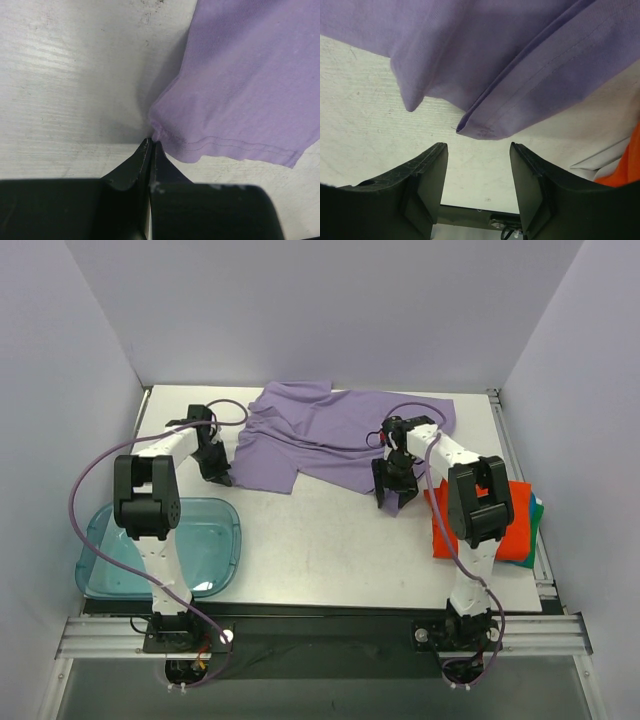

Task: Fold and stack the t-shirts
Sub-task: Flatten out the tshirt

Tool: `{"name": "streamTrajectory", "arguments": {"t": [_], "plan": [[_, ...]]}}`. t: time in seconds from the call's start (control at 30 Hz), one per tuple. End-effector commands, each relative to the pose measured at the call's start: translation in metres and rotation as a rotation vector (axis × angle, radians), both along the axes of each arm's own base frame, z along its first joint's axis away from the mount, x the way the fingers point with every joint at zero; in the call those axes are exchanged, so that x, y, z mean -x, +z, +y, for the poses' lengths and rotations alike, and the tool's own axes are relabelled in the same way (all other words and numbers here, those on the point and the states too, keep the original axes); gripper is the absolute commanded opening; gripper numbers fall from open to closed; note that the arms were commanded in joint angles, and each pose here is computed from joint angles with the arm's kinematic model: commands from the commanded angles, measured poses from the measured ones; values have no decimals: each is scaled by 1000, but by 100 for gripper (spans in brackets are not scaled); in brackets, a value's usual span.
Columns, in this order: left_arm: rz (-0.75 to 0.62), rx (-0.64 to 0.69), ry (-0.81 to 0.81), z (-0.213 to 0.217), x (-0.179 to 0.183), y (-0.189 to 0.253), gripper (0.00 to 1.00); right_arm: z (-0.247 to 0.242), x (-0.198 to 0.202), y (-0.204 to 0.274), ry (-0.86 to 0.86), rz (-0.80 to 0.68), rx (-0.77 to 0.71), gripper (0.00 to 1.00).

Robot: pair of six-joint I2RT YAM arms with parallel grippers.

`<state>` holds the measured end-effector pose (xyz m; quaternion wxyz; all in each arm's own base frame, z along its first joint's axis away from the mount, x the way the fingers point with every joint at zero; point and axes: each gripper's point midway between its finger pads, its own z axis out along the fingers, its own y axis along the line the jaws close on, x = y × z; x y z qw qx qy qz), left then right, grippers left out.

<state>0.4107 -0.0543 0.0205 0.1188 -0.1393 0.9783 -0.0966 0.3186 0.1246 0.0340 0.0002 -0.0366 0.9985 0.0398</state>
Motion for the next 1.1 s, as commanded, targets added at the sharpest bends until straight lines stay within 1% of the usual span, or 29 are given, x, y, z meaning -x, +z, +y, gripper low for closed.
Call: {"name": "streamTrajectory", "arguments": {"t": [0.0, 0.6, 0.87, 1.07], "plan": [[-76, 29, 17, -1, -9, 23, 0, -5, 11, -3, 41, 39, 50, 52], [-81, 48, 41, -4, -7, 25, 0, 1, 6, -5, 107, 13, 81, 39], [-76, 49, 41, -4, -4, 23, 0, 8, 8, -10, 142, 17, 85, 36], [-75, 48, 40, -3, -5, 23, 0, 4, 5, -14, 148, 16, 128, 35]]}}
